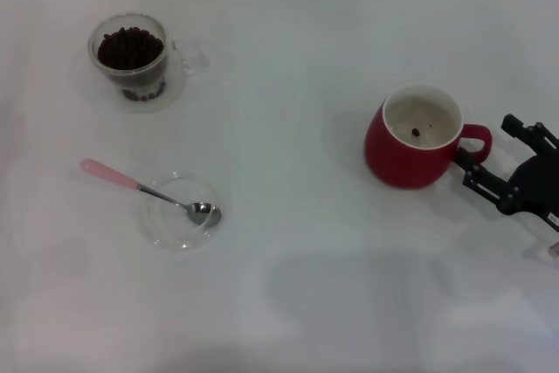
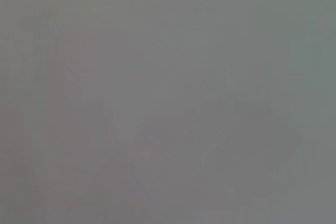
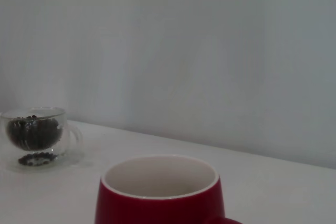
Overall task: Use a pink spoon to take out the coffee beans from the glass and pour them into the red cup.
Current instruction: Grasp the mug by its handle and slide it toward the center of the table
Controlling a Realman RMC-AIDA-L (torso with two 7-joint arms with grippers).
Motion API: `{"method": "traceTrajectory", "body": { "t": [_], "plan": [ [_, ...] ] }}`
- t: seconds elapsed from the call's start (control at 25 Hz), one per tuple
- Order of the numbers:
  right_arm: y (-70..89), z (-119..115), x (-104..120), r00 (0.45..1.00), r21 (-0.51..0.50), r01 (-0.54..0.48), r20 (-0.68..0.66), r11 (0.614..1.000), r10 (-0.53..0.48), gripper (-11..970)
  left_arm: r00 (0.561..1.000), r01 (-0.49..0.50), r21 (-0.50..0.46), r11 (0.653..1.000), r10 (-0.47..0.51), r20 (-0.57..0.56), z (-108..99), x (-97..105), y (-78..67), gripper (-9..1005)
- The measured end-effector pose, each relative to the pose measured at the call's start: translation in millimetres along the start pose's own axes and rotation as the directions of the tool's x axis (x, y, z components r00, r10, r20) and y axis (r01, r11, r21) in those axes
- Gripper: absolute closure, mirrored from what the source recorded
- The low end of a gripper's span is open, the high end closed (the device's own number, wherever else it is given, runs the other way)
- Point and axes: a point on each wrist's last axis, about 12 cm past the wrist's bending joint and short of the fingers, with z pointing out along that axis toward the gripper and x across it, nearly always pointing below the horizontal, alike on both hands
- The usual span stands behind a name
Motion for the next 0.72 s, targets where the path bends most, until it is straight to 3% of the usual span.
{"method": "traceTrajectory", "body": {
  "t": [0.32, 0.52, 0.72],
  "plan": [
    [-5.1, 6.1, -1.5, 1.0, 0.024, 0.016, -0.008, 1.0, -0.016, 147, 1.0, -0.002, -0.006, 1.0, 0.002, -0.001, -0.4, -0.1, 1.9, 324],
    [-7.3, 9.6, -1.3, 0.999, 0.033, 0.024, -0.022, 0.999, -0.024, 342, 1.0, -0.003, -0.014, 1.0, 0.003, -0.001, -1.1, -0.2, 3.4, 324],
    [-7.2, 9.8, -1.5, 0.999, 0.032, 0.031, -0.021, 0.999, -0.03, 420, 1.0, -0.004, -0.016, 1.0, 0.004, 0.0, -1.0, -0.3, 3.7, 325]
  ]
}}
